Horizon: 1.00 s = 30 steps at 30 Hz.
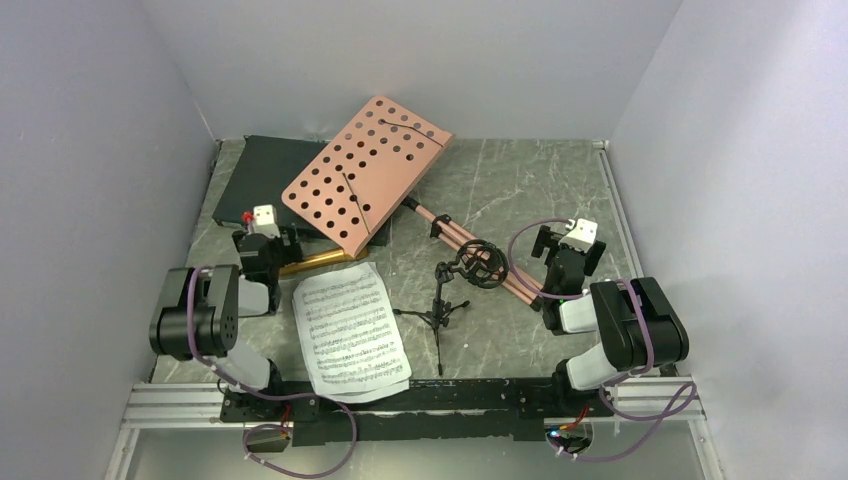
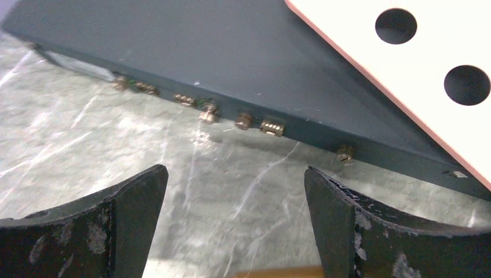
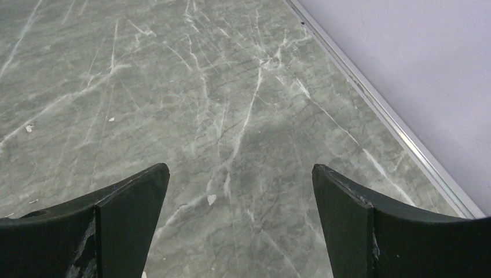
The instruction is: Set up the instrument practice props
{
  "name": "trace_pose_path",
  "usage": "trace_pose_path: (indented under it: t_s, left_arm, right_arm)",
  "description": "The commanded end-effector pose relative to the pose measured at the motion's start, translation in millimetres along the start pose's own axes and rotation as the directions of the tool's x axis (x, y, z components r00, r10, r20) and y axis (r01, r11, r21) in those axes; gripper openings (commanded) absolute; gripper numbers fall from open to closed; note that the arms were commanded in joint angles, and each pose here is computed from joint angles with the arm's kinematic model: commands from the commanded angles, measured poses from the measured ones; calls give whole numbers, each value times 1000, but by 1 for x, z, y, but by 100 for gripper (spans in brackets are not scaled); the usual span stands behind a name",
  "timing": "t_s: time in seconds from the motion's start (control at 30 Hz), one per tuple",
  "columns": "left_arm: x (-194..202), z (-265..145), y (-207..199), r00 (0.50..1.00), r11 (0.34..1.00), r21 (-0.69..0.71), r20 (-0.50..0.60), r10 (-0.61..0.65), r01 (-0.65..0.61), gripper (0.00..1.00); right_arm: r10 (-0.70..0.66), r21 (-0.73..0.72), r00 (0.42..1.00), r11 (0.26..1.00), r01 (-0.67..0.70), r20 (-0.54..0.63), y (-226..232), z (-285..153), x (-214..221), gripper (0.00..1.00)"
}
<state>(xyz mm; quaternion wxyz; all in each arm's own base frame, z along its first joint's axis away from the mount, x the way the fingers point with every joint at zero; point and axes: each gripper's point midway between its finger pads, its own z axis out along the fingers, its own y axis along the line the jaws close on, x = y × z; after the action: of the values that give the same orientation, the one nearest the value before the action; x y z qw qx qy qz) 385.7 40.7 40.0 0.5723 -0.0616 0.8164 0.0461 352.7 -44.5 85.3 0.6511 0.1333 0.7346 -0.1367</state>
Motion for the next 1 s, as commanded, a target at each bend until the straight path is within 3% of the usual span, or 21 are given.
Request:
trace_pose_path:
  t_s: [0.0,0.2,0.27,0.37,0.43,0.47,0.67,0.8,0.97]
  left_arm:
    - [-49,-24,19,986,988,-113,144,-89,106,94]
    - [-63,-59,15,944,940,-202,-128,-305,276,94]
    - [-62,-73,8,897,912,-225,-207,-390,344,94]
    - [-62,-93,10,816,834,-339,-241,-525,436,94]
    - [-60,-110,16,760,771,-444,-256,-597,456,94]
    - [-61,-115,15,754,775,-449,-280,-594,444,94]
    - [-76,-116,-29,756,862,-184,-419,-503,472,94]
    - [-83,-121,-50,744,847,-71,-443,-500,527,94]
    - [-97,-126,-79,740,802,104,-470,-481,588,94]
  right_arm:
    - [31,-15,998,999,-30,56,5,5,-18,100]
    - [43,31,993,998,-46,112,-7,-11,-42,100]
    - [100,42,994,994,-102,52,-6,-15,-57,100]
    - [171,36,985,985,-171,7,-3,-21,-101,100]
    - [202,16,979,979,-202,-29,1,-28,-119,100]
    - [233,24,971,973,-232,-51,0,-31,-125,100]
    - [351,-15,930,935,-355,-108,5,-47,-123,100]
    - [456,93,868,890,-447,-196,-6,-57,-111,100]
    - [420,17,837,896,-443,-349,14,-63,-113,100]
